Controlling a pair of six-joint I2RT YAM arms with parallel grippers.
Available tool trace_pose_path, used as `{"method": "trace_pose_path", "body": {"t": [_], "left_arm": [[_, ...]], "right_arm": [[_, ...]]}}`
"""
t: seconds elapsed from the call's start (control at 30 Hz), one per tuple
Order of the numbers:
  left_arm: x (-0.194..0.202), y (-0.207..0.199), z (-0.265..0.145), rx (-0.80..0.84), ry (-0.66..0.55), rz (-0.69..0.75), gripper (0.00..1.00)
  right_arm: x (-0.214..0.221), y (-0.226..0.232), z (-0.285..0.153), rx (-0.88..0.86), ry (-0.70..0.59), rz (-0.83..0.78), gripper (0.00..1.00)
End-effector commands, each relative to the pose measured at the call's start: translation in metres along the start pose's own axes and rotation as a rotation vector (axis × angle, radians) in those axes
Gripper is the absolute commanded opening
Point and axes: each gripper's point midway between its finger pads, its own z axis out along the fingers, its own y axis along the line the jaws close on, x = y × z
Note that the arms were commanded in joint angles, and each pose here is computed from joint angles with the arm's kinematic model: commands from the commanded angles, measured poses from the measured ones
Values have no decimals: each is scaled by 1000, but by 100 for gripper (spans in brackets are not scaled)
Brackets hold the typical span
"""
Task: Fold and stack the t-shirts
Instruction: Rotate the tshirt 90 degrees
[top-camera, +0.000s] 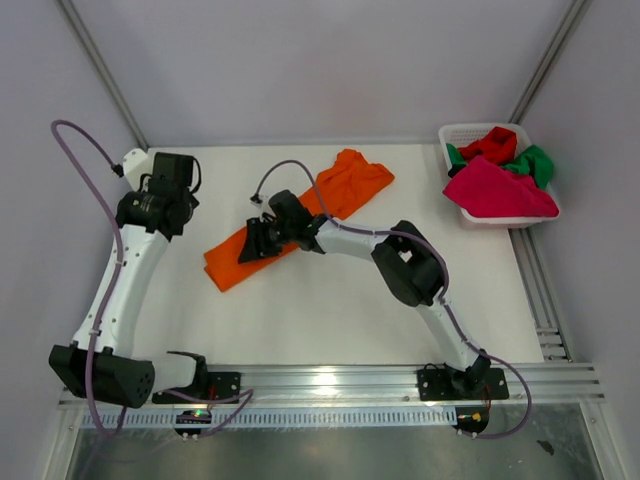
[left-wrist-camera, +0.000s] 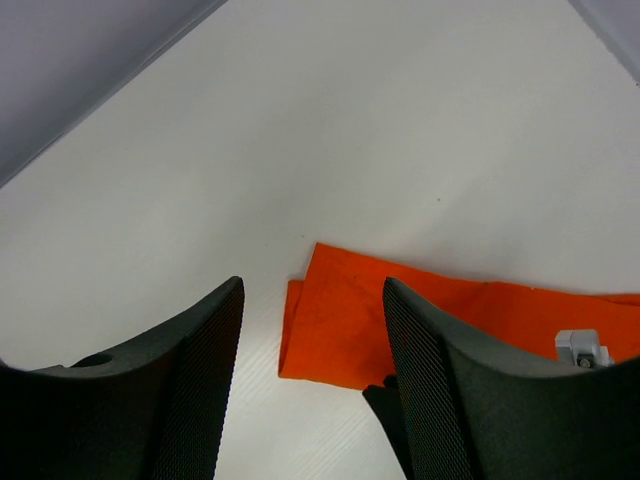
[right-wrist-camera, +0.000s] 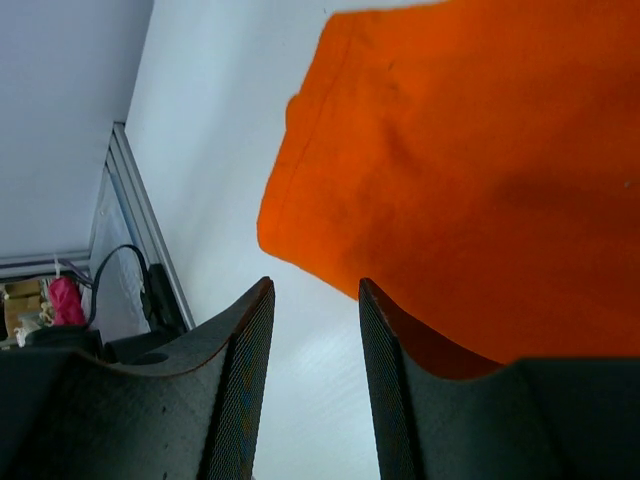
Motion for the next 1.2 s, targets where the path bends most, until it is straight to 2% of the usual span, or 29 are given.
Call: {"method": "trace_pose_path", "body": {"t": [0.0, 0.27, 0.73, 0.93, 1.17], "left_arm": [[-9, 13, -15, 22, -41, -41, 61], [-12, 36, -29, 2, -69, -45, 61], [-24, 53, -49, 22, -120, -76, 62], [-30, 51, -53, 33, -133, -86, 63], [-42, 42, -54, 54, -161, -79, 67]], "right_arm": [[-52, 36, -3, -92, -152, -80, 44], [-62, 14, 22, -23, -142, -102, 44], [-29, -30, 41, 59, -57, -51, 44], [-13, -38, 30, 104, -9, -52, 44], [37, -49, -3, 161, 110, -36, 44]]}}
